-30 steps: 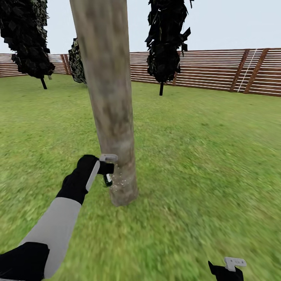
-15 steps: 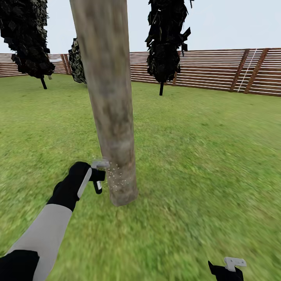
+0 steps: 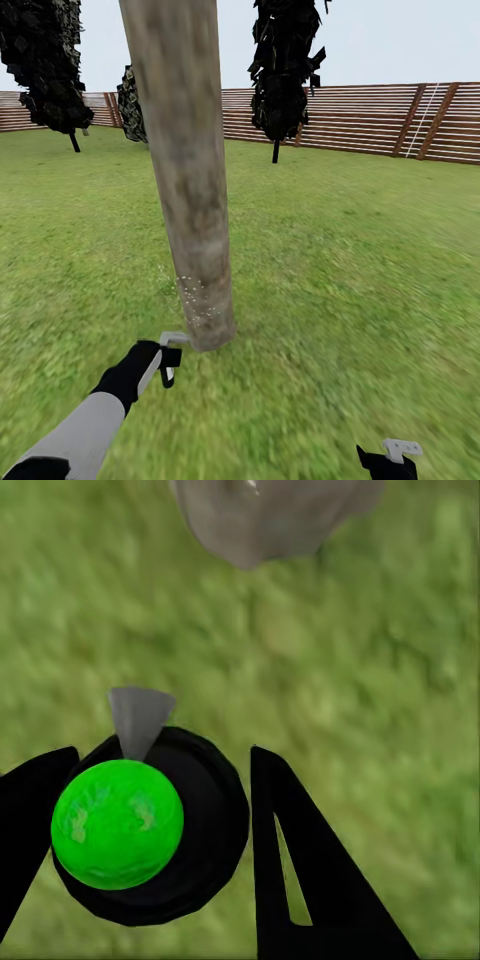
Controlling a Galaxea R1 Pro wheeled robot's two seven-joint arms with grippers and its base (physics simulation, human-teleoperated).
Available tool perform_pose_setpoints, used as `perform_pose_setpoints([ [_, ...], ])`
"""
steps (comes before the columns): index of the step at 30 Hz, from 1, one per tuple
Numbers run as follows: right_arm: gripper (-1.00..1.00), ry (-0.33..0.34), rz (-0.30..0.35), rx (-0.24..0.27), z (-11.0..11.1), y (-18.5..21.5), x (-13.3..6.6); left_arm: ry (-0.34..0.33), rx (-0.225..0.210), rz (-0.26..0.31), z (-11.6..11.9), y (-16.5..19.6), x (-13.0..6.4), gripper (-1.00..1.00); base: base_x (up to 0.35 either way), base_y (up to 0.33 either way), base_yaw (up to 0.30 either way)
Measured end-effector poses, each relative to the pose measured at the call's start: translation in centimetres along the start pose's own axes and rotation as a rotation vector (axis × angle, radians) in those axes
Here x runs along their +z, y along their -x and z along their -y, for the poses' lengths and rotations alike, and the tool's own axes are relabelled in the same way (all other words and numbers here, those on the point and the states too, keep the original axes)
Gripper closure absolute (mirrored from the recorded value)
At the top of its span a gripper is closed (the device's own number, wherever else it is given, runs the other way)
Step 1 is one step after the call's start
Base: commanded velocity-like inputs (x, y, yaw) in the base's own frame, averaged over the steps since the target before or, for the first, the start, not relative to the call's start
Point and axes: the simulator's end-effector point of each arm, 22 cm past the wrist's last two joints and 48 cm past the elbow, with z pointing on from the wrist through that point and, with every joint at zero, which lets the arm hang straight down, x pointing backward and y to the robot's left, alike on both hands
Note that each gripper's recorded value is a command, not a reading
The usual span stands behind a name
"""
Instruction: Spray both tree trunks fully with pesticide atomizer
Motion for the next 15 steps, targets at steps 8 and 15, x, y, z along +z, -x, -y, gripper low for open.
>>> perform_pose_setpoints([
  [8,-1.00,-0.002,0.000,-0.001,0.2,0.0,0.0,-0.009,-0.004,0.011,0.7,-1.5,0.8,1.00,0.000,-0.163,0.000],
  [15,-1.00,0.007,-0.002,0.002,-0.4,-0.1,0.0,-0.022,-0.002,0.015,1.8,-1.5,0.8,1.00,0.000,-0.269,0.000],
])
